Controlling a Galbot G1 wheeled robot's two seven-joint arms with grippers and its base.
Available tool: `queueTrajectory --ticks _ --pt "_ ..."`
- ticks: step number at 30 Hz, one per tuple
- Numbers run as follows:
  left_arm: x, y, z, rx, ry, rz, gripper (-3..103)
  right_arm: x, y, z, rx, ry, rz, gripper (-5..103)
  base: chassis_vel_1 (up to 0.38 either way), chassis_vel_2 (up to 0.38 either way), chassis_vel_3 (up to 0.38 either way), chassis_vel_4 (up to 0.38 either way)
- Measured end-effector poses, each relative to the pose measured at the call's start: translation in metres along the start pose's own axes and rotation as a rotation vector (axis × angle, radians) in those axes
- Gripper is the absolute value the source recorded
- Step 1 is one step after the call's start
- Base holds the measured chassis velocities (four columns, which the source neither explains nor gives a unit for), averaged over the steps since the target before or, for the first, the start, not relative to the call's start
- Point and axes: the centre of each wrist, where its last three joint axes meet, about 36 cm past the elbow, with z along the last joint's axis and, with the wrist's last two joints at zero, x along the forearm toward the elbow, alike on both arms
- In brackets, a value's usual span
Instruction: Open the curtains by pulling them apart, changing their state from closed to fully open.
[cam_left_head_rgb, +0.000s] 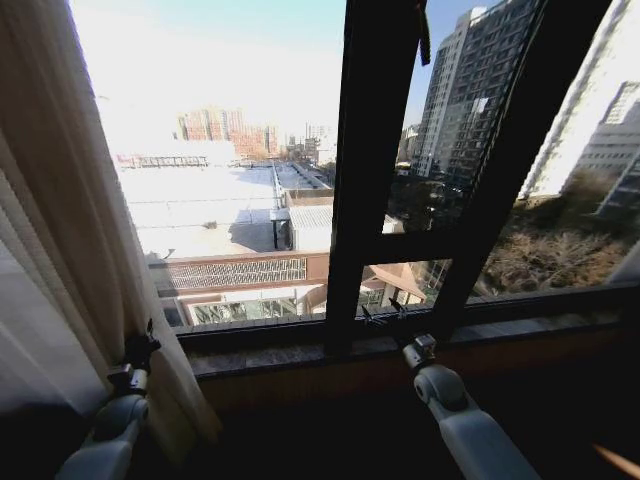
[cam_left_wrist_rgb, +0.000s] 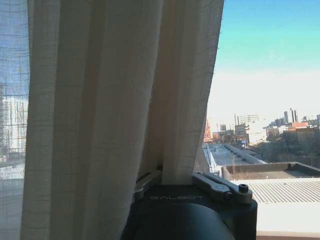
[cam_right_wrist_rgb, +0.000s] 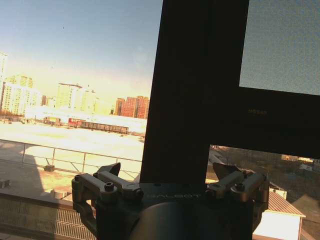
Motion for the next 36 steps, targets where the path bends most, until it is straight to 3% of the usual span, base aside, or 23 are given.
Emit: queueTrajectory --ticks 16,28,35,36 --pt "0.0 -0.003 0.004 0.004 -0.013 -0.007 0 0.0 0.0 0.0 0.0 0.0 -0.001 100 0.273 0.172 -0.28 -0.188" --pt "0.003 -0.007 0.006 0.007 -0.003 -0.009 0 0.0 0.0 0.0 0.0 0.0 0.0 100 0.0 -0.003 0.011 -0.018" --pt "-0.013 0.025 0.002 -0.037 -0.003 -0.122 0 0.0 0.0 0.0 0.0 0.0 0.0 100 0.0 0.0 0.0 0.0" --pt "-0.02 0.037 0.0 -0.049 -0.003 -0.16 0 0.0 0.0 0.0 0.0 0.0 0.0 100 0.0 0.0 0.0 0.0"
